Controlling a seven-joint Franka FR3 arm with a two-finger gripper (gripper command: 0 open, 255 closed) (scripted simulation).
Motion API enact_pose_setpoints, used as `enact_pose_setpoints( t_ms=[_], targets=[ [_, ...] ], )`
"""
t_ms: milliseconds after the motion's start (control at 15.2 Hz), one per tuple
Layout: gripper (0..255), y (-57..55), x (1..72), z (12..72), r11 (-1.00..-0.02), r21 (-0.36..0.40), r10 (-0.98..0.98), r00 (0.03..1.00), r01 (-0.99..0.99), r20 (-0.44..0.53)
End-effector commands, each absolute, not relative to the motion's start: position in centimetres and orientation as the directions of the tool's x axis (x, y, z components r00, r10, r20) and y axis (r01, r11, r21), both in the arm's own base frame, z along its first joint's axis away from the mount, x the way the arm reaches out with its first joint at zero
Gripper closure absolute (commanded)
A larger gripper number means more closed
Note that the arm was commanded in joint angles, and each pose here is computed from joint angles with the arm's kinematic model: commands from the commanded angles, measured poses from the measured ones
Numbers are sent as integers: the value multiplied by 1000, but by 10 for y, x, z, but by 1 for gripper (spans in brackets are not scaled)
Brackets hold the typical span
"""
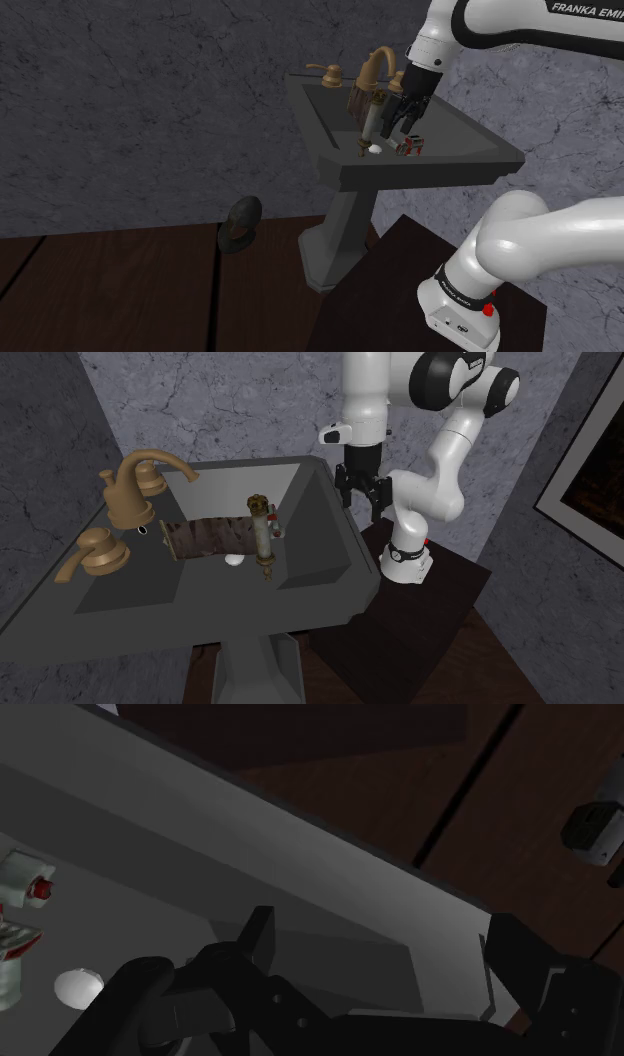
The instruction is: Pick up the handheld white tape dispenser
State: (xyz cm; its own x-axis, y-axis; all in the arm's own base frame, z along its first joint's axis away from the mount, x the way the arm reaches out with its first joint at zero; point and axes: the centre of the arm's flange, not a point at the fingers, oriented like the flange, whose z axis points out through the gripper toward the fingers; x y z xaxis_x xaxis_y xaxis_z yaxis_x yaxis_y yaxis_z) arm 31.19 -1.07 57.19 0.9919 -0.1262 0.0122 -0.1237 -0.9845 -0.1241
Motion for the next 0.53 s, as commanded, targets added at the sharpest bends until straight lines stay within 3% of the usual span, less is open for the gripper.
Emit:
enact_pose_setpoints(
  t_ms=[0,462],
  targets=[
    [0,-11,312,572,-985,-124,-126,992,-124,12],
    [0,-91,326,540,-984,-84,-156,988,-156,-5]
  ],
)
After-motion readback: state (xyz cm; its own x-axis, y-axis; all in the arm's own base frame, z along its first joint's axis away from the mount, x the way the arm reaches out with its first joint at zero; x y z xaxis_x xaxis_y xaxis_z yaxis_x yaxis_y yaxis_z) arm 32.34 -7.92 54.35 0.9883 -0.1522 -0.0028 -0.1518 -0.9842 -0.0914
